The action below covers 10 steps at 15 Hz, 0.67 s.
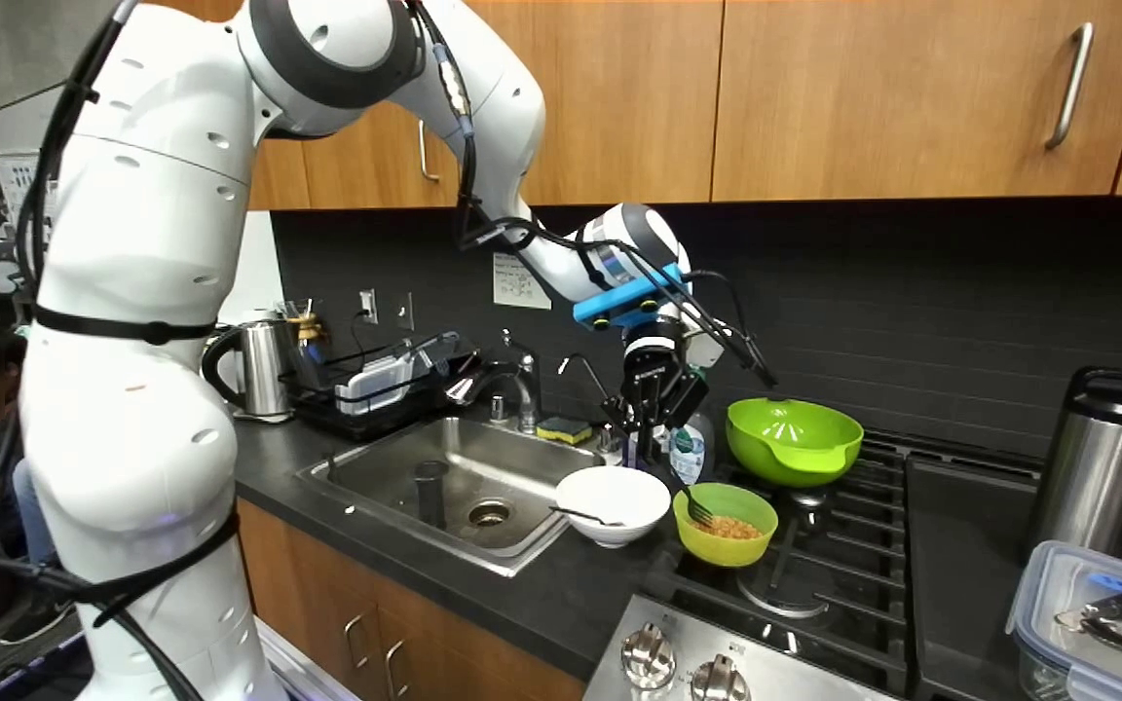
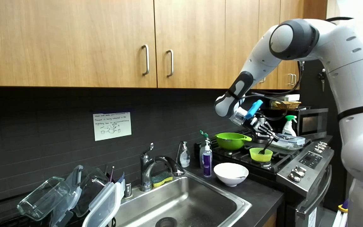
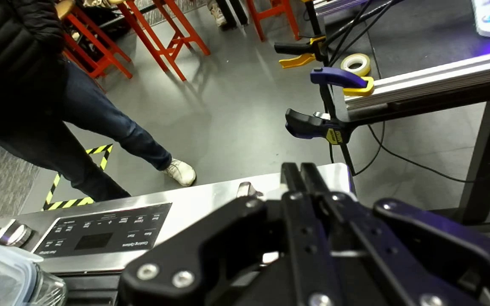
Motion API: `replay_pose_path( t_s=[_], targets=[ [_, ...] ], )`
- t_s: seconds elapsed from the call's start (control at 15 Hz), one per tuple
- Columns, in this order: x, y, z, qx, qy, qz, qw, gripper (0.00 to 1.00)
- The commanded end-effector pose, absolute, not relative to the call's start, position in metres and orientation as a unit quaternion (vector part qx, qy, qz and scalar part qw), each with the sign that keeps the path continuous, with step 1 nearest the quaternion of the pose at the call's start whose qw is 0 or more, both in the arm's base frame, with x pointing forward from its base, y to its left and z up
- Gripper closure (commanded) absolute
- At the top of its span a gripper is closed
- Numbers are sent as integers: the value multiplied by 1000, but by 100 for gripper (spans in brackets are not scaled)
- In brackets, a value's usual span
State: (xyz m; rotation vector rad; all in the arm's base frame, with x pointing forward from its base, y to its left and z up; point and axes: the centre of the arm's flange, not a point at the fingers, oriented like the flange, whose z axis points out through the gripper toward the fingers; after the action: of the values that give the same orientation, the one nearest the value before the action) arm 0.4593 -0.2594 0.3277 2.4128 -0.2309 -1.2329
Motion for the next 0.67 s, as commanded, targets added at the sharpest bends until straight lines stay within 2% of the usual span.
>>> replay_pose_path(
  t_s=[0.0,0.6],
  targets=[
    [469,-263,328,859,-85,-459,210,99],
    [481,-261,329,841,-93,-488,215,99]
  ],
)
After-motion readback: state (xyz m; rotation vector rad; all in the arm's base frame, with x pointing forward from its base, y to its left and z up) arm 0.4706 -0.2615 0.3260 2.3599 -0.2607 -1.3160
